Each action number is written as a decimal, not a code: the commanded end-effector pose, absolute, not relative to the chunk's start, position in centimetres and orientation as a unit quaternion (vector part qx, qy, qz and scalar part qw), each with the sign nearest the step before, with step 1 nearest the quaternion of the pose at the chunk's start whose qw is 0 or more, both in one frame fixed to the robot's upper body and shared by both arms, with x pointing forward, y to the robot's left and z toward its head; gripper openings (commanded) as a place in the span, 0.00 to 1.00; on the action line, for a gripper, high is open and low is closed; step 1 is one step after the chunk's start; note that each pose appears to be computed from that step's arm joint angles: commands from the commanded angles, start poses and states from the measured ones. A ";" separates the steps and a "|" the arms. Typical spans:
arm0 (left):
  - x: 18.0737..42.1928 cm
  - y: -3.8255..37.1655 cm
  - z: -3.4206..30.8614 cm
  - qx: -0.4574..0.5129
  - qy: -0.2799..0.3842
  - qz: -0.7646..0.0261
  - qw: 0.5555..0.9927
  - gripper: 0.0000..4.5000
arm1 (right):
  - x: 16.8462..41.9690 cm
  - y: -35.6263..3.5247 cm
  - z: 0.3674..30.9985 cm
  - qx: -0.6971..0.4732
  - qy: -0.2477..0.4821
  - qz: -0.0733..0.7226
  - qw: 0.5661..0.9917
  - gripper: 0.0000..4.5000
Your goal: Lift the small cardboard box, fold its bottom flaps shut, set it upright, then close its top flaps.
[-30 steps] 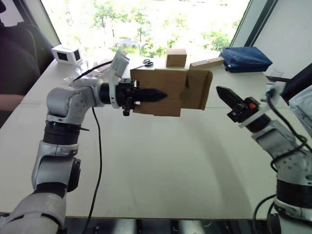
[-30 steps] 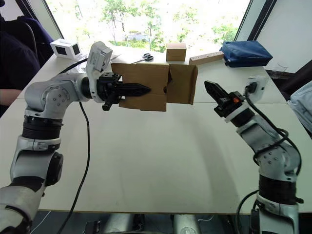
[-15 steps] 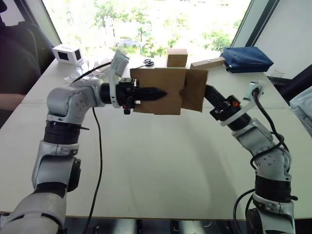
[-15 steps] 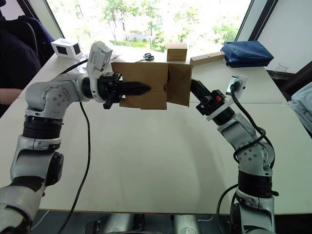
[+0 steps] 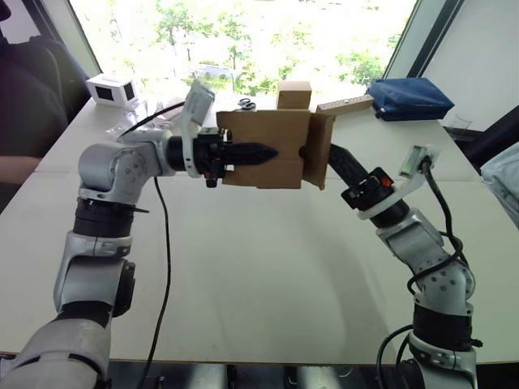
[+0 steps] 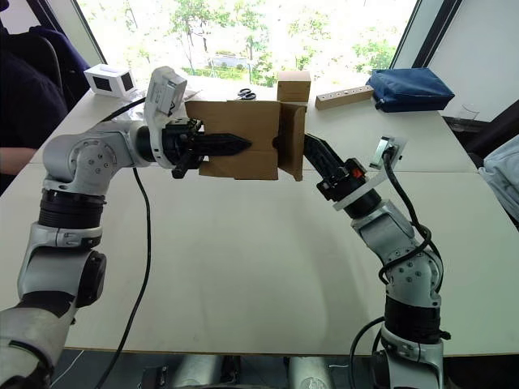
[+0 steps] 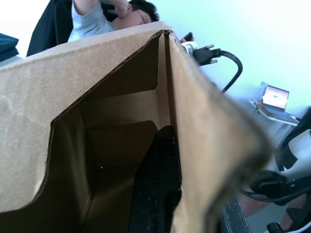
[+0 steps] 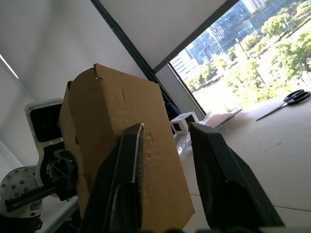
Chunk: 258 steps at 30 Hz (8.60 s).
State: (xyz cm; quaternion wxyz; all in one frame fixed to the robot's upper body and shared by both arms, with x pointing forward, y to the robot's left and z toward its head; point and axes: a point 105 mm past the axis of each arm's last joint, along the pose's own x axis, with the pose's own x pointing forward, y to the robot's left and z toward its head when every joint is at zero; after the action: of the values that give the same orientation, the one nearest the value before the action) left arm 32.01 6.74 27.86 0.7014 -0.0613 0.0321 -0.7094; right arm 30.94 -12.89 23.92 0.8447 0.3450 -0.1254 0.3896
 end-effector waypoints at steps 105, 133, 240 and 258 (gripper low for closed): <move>33.4 5.4 29.8 -0.111 -0.031 -0.686 0.719 0.00 | 29.4 -6.5 26.3 0.489 -0.183 0.375 0.766 0.41; 33.3 6.6 29.7 -0.091 -0.011 -0.693 0.715 0.00 | 28.0 -11.5 25.7 0.448 -0.184 0.362 0.797 0.15; 26.0 -0.1 21.3 0.349 0.396 -0.676 0.514 0.62 | 23.4 -13.0 14.7 -0.076 0.067 0.404 0.909 0.00; 32.7 3.3 30.4 0.019 0.115 -0.650 0.751 0.62 | 25.2 -15.5 17.5 -0.097 0.053 0.432 0.895 0.00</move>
State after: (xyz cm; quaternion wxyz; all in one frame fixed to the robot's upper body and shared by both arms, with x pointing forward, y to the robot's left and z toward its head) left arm 32.12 2.22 27.81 0.7184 0.0373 0.2000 -0.6652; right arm 25.13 -15.30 15.86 0.8964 -0.0912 0.0786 0.4265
